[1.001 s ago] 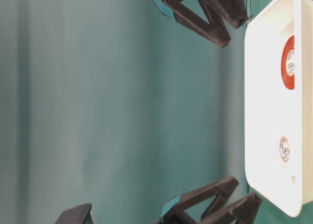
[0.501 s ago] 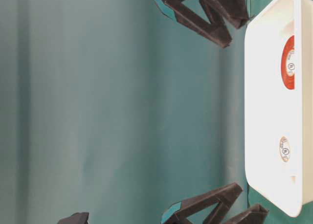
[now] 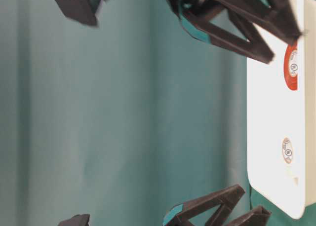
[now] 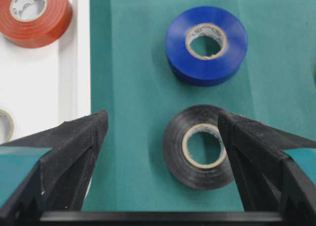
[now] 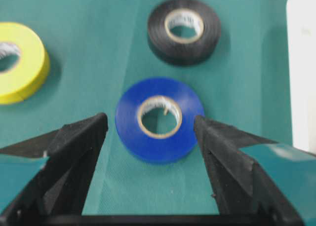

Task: Put the tape alternately from left to right into the white case.
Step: 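Move the right gripper over the blue tape roll, then insert a right finger into the blue roll's hole and grip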

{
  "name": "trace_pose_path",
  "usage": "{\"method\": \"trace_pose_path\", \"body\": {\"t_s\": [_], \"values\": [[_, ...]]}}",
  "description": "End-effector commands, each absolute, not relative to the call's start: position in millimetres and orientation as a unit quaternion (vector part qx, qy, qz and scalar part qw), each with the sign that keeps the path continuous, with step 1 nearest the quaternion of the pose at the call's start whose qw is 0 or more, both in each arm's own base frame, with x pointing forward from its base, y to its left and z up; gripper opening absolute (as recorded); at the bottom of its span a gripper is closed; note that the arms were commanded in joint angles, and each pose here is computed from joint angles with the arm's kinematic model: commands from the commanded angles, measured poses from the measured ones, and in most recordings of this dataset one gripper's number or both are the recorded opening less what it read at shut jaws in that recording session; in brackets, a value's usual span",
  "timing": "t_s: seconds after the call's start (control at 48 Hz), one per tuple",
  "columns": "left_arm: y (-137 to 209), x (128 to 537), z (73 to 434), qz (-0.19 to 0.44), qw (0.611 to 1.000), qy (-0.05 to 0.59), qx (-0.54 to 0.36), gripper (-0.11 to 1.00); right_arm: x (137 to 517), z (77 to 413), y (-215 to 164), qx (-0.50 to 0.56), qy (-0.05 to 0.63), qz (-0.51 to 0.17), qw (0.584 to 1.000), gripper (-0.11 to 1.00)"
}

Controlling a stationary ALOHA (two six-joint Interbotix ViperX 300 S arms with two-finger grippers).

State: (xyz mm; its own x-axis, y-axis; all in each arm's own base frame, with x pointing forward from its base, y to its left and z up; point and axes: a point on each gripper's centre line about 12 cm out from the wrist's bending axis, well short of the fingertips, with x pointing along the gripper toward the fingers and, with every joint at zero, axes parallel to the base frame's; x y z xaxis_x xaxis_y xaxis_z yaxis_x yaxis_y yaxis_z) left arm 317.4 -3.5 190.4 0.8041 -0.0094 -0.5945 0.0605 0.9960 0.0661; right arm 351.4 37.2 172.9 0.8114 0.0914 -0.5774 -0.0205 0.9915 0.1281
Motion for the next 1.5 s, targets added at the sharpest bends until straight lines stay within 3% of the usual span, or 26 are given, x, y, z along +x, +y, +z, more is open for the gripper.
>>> {"method": "trace_pose_path", "body": {"t_s": [0.0,0.396,1.481], "values": [[-4.5,319.4,197.1,-0.02,0.953,0.301,0.043,0.74,364.4,178.5,38.6,0.064,0.31,0.025,0.948,0.73],[-4.5,318.6,196.1,-0.02,0.952,0.302,0.043,0.74,391.4,145.8,48.8,0.061,0.392,0.016,0.918,0.73],[-4.4,314.8,191.7,-0.02,0.95,0.308,0.044,0.74,417.0,109.9,54.5,0.082,0.44,-0.004,0.894,0.73]]}}
